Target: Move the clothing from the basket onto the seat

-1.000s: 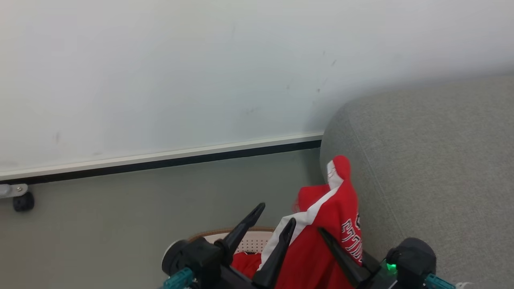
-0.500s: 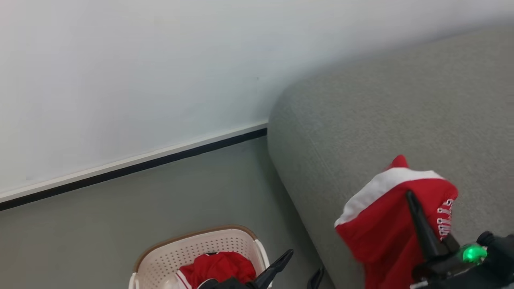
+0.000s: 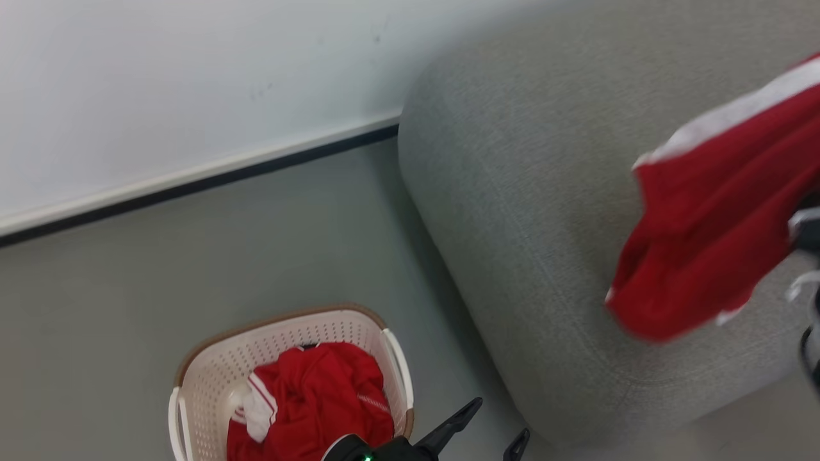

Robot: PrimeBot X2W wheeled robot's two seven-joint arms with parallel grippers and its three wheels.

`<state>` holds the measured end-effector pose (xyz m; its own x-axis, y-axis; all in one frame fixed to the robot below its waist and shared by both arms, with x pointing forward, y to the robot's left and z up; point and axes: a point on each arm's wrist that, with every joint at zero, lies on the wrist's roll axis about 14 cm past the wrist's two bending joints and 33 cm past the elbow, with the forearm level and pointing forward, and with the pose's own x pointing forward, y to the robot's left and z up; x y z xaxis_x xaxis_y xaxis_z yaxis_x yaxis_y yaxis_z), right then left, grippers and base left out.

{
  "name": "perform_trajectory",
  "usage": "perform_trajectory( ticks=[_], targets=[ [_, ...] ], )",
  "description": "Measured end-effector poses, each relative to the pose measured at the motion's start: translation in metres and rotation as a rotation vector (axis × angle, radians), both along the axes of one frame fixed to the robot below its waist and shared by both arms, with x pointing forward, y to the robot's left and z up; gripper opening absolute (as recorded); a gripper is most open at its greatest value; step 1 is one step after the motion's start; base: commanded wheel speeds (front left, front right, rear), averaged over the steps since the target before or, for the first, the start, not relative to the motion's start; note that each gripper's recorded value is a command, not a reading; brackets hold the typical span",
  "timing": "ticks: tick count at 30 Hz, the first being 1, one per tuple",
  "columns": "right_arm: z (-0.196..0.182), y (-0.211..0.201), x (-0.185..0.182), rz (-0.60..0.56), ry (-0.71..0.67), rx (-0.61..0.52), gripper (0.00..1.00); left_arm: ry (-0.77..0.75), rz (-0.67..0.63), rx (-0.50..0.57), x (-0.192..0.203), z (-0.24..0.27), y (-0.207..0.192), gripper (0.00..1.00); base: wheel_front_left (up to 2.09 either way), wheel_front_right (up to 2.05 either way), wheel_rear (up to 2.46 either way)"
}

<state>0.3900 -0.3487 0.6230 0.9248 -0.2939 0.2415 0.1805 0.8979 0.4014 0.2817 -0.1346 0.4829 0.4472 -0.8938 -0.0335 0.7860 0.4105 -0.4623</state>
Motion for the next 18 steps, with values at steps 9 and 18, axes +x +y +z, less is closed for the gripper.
perform_trajectory(
  ticks=[9, 18],
  targets=[
    [0.050, -0.061, 0.086, -0.091, -0.068, 0.117, 0.00, 0.082, 0.106, 0.092, 0.032, -0.042, 0.036, 1.00, 0.00, 0.00, 0.00],
    [0.032, -0.105, 0.144, -0.203, -0.032, 0.154, 0.00, 0.129, 0.195, 0.138, 0.055, -0.070, 0.064, 1.00, 0.00, 0.00, 0.00]
  ],
)
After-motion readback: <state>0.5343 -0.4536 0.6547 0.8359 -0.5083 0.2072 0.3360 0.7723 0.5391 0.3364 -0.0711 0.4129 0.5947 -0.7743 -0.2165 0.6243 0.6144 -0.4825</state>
